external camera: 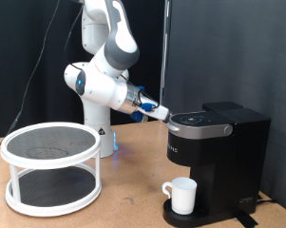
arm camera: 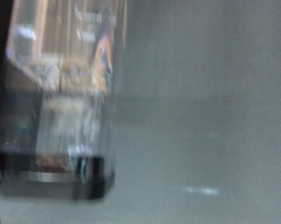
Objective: Make a cup of coffee with the keurig machine
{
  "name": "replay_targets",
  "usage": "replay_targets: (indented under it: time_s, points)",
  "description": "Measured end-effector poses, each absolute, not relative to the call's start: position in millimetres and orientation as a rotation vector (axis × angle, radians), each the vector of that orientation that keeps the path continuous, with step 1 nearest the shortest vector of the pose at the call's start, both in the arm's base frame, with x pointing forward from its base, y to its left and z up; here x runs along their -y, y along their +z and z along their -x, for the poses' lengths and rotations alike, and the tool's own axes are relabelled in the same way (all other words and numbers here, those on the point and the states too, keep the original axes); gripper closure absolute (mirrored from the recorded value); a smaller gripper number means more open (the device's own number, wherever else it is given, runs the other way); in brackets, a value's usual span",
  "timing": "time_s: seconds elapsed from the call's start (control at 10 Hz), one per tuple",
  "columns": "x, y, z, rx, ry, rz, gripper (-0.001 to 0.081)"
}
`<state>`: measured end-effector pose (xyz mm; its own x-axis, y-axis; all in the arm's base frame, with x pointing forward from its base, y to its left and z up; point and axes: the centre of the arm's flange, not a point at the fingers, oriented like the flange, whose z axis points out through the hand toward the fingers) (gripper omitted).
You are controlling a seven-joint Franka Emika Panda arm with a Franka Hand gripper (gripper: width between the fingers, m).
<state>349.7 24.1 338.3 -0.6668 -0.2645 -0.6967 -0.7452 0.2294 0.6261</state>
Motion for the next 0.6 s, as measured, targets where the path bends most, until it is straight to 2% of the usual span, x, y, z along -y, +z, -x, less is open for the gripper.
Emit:
replay_targets:
  time_s: [0.6]
  points:
    - [-23, 422, -345, -2.045, 1.276, 1.055, 0.0072]
